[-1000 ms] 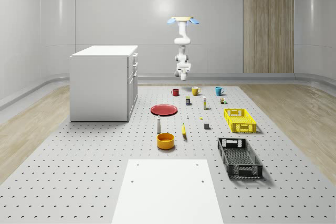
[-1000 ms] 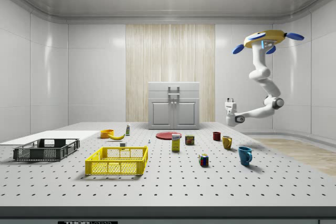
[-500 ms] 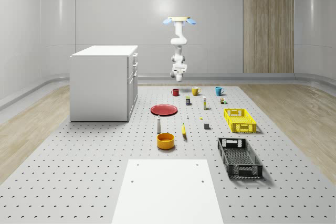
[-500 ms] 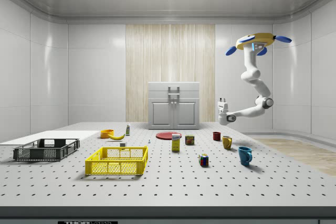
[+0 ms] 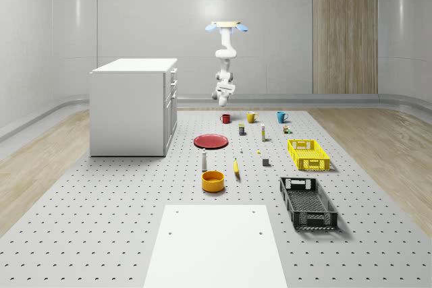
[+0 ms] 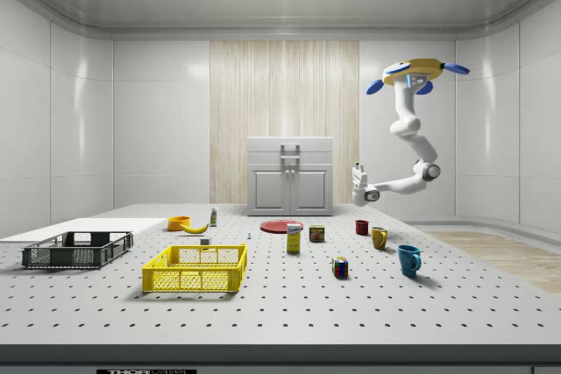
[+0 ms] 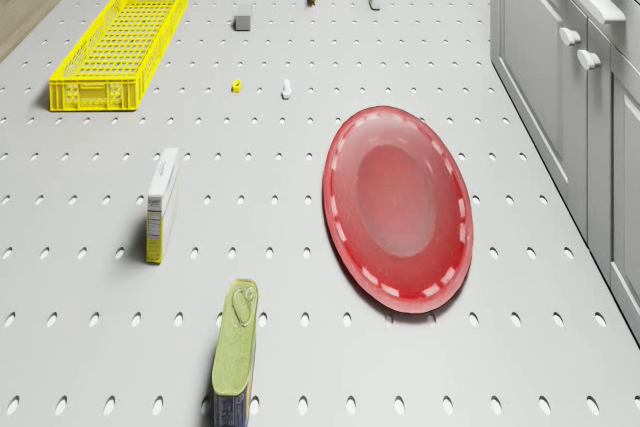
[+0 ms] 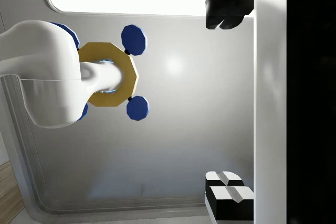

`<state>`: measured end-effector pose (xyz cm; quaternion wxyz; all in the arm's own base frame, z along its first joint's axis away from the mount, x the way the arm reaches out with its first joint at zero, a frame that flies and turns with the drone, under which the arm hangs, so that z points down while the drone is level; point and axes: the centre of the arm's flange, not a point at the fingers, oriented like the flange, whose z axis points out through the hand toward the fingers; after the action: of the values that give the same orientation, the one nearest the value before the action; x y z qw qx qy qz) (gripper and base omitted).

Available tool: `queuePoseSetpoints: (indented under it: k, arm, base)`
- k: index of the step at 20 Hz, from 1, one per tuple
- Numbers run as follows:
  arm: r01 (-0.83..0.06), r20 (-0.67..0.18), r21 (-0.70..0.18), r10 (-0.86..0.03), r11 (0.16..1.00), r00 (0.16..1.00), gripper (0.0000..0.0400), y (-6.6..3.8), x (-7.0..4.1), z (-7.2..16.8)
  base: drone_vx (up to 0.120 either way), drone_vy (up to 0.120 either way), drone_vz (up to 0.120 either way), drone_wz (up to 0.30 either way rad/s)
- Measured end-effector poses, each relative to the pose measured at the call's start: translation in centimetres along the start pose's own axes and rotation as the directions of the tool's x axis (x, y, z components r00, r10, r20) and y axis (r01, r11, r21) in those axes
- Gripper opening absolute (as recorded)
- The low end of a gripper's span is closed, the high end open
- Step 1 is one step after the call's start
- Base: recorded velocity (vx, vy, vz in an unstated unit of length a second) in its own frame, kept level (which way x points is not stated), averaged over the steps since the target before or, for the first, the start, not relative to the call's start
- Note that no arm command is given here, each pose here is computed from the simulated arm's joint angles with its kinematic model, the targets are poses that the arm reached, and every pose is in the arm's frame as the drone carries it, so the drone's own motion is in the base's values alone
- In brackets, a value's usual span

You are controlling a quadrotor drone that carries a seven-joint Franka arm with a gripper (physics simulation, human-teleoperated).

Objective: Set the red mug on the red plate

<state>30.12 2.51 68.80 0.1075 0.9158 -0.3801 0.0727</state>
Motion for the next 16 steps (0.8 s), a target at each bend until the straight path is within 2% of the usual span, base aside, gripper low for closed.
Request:
queuePoseSetpoints:
  k: [2,4,8,10,12,14,16]
  arm:
    - [-0.001,-0.072,-0.07,-0.005,0.998,0.997,0.04,-0.7,-0.7,0.1]
    - [-0.01,-0.169,-0.167,-0.019,0.986,0.985,0.04,-1.6,-1.7,0.3]
    - [-0.096,-0.439,-0.44,-0.121,0.893,0.891,0.04,-4.3,-4.4,2.2]
    - [-0.201,-0.579,-0.588,-0.234,0.784,0.781,0.04,-5.7,-5.9,4.4]
    - [-0.352,-0.674,-0.692,-0.39,0.63,0.627,0.04,-6.6,-6.9,7.5]
    - [-0.522,-0.69,-0.719,-0.561,0.459,0.457,0.04,-6.8,-7.1,10.9]
    - [-0.674,-0.634,-0.672,-0.709,0.308,0.308,0.04,-6.2,-6.7,13.8]
  base:
    - [0.12,0.0,-0.02,0.0]
    - [0.12,0.0,-0.12,0.0]
    - [0.12,0.0,-0.12,0.0]
    - [0.12,0.0,-0.12,0.0]
    - [0.12,0.0,-0.12,0.0]
    - [0.12,0.0,-0.12,0.0]
    - [0.12,0.0,-0.12,0.0]
